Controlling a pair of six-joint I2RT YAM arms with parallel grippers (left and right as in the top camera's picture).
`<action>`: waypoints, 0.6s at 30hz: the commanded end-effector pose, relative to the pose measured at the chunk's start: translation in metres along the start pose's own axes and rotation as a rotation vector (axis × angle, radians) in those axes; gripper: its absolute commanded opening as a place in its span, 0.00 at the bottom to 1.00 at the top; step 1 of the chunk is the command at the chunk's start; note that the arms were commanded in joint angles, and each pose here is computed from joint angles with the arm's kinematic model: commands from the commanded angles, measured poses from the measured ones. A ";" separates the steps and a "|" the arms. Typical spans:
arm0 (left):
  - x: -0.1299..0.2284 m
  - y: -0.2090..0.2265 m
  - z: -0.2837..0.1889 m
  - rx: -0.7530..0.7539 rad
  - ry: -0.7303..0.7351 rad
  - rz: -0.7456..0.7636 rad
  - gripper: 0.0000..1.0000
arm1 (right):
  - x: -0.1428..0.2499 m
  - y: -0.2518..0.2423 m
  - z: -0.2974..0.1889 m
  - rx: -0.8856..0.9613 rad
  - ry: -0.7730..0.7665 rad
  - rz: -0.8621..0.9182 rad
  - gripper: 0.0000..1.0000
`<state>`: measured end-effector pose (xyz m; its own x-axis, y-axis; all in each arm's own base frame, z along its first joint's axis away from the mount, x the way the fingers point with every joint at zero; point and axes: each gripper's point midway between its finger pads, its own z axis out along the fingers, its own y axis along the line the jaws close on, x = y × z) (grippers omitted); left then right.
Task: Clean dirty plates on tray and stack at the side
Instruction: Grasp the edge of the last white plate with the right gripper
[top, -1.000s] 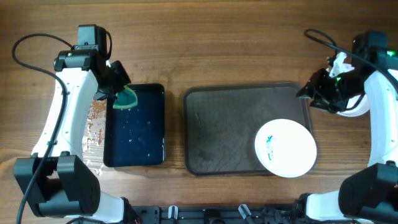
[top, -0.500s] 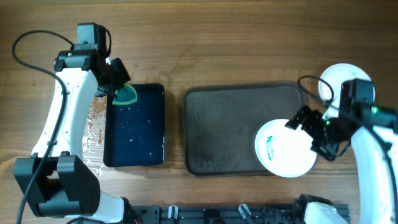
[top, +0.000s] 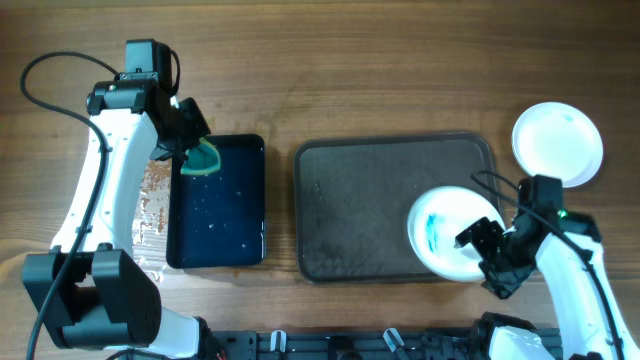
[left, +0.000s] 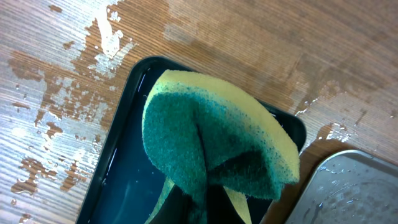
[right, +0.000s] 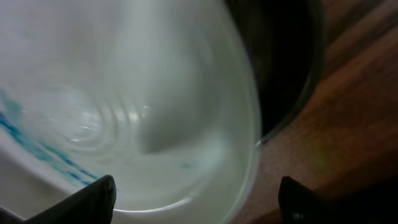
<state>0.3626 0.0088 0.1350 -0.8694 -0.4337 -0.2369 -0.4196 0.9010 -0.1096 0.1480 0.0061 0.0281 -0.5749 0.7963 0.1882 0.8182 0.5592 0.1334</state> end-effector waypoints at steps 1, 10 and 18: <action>-0.001 -0.003 -0.005 0.009 0.000 0.014 0.04 | 0.003 -0.001 0.016 -0.032 0.007 0.053 0.84; 0.004 -0.001 -0.005 0.000 0.023 0.010 0.04 | -0.016 0.023 0.015 -0.138 -0.068 -0.030 0.84; 0.004 -0.001 -0.005 0.000 0.021 0.011 0.04 | -0.014 0.031 0.014 -0.178 -0.051 -0.015 0.84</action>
<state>0.3530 0.0085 0.1327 -0.8782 -0.4339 -0.2011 -0.4237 0.9009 -0.0935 0.1777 0.0053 0.0129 -0.5741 0.8120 0.1049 0.8047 0.5359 0.2556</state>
